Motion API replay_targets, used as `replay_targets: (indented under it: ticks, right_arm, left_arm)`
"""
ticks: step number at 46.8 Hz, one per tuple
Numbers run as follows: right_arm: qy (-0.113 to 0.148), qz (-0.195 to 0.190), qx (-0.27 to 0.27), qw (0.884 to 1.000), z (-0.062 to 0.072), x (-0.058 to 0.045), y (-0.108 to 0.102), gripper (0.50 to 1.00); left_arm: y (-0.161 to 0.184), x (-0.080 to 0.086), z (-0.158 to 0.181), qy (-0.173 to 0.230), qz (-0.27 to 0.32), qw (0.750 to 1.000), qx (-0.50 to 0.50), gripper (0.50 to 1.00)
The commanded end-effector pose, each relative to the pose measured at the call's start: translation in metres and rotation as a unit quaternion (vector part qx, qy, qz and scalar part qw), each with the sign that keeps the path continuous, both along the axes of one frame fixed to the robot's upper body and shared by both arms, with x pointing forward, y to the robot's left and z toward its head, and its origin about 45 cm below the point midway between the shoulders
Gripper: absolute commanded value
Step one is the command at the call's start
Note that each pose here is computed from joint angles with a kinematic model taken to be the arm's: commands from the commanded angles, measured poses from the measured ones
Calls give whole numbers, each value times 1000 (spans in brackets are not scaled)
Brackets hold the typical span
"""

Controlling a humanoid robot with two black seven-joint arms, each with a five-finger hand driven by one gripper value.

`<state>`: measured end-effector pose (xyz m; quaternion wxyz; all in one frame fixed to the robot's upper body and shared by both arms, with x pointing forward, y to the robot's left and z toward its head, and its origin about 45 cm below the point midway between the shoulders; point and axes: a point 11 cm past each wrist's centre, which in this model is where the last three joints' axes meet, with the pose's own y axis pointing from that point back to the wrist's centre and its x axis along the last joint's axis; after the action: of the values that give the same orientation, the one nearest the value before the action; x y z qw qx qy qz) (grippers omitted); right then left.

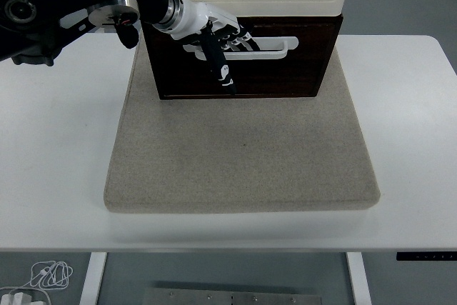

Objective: Open the drawer under the combination cabinet

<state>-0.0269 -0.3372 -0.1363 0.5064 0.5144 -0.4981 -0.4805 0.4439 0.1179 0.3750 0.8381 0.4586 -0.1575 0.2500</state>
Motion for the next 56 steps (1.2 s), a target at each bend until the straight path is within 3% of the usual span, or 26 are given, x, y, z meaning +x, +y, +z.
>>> replay_targets:
  ticks: [1, 56]
  right_arm:
    - [0, 0, 0, 1000, 0, 0, 0, 926]
    - [0, 0, 0, 1000, 0, 0, 0, 926]
  left_arm:
    - [-1, -1, 0, 2, -4, 1000, 1, 1000]
    - [-13, -17, 5, 16, -58, 998, 5, 1000]
